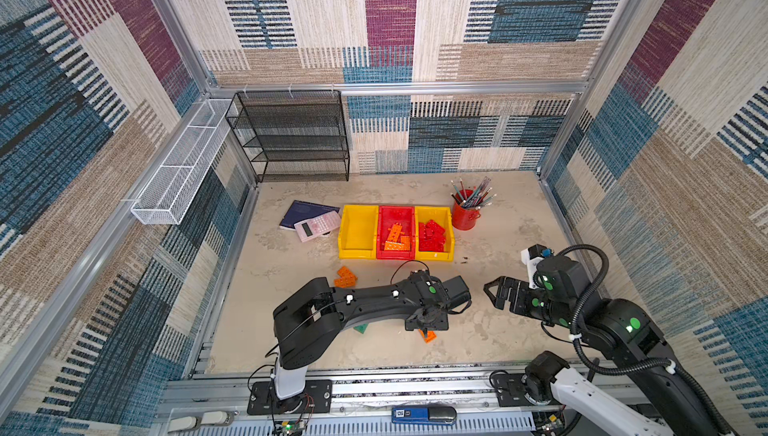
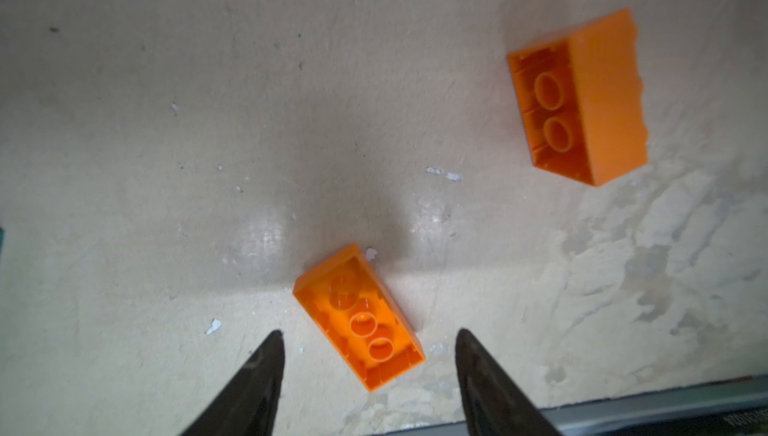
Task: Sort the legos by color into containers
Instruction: 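Lower the left gripper and grasp an orange brick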
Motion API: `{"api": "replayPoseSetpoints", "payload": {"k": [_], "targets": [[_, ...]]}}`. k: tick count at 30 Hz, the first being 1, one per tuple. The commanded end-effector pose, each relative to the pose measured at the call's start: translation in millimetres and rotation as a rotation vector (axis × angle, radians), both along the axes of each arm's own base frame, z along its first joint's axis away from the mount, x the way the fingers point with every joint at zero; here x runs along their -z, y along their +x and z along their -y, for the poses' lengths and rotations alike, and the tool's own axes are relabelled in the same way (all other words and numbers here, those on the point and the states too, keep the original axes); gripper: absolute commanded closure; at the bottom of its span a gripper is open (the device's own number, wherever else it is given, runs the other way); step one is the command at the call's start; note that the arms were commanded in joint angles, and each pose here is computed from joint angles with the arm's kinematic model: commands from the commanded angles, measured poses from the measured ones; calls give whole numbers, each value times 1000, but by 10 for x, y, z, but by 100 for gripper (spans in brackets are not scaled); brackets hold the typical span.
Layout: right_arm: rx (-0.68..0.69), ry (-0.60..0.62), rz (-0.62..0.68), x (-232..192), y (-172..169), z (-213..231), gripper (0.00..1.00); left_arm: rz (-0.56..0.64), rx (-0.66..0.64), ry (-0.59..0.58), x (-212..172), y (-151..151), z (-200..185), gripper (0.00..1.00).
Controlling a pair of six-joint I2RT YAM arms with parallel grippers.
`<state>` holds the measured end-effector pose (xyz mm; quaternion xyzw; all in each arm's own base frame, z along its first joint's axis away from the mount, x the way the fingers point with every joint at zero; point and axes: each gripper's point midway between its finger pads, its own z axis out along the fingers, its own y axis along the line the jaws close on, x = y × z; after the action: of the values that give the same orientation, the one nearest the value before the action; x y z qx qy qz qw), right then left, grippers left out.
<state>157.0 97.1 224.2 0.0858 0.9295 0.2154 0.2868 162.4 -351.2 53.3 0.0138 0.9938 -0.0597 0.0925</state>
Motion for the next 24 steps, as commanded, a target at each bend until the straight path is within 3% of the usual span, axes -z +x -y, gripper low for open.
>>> {"api": "replayPoseSetpoints", "payload": {"k": [1,15,24], "targets": [[37,-4,-19,27,-85,92,0,-22,-56,28,65,-56,-130,33],[54,-6,-29,-7,-215,191,0,-47,-45,2,187,-42,89,34],[44,-6,-24,29,-222,184,0,-74,-45,52,236,-71,52,34]]}}
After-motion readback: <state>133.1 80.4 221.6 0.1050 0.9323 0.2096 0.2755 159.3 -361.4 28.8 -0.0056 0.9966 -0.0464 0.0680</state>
